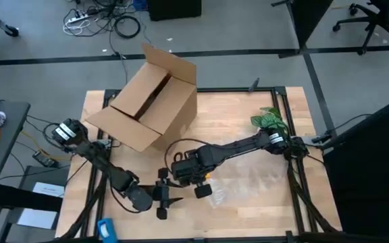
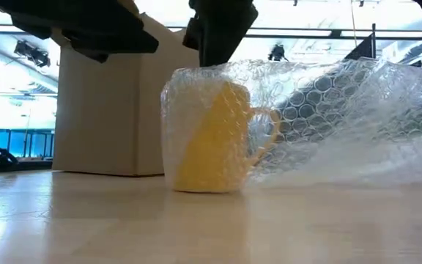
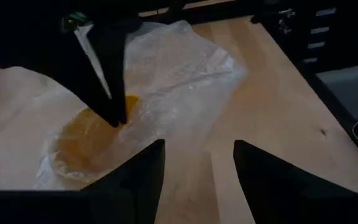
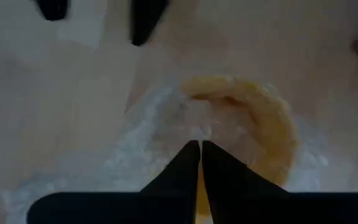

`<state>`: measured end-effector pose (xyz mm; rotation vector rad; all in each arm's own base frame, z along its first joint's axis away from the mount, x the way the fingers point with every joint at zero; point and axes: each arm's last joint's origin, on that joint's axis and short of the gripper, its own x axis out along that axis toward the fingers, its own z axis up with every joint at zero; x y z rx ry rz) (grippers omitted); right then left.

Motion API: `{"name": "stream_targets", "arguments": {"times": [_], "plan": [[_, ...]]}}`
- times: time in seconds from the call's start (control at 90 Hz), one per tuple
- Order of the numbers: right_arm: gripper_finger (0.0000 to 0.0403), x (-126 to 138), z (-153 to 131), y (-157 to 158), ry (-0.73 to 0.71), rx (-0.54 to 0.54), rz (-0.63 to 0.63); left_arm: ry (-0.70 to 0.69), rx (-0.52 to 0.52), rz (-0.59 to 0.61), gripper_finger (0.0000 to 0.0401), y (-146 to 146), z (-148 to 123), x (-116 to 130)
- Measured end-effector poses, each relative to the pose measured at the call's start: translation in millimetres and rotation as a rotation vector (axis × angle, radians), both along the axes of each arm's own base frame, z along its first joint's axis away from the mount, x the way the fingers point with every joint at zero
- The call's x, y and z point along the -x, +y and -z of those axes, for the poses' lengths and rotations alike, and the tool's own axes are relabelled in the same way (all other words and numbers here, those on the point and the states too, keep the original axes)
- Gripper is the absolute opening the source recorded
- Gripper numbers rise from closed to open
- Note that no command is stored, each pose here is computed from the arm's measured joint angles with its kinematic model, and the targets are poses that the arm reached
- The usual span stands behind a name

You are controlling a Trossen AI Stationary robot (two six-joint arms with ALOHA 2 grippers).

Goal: Wrap mug
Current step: Wrap the yellow mug with the bubble wrap

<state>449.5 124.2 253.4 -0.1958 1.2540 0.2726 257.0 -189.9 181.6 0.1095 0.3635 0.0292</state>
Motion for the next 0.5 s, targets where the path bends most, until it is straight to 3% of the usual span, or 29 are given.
{"name": "stream_targets", "arguments": {"times": [0.289,0.5], "plan": [[0.0,-4.8,61.1,-8.2,0.042,-0.017,-0.013,-0.003,0.0,-0.02,0.0177,0.1,23.5,-14.5],[0.0,-5.6,67.5,-11.2,0.052,-0.056,-0.009,-0.008,-0.028,-0.057,0.0177,9.1,34.9,-26.5]]}}
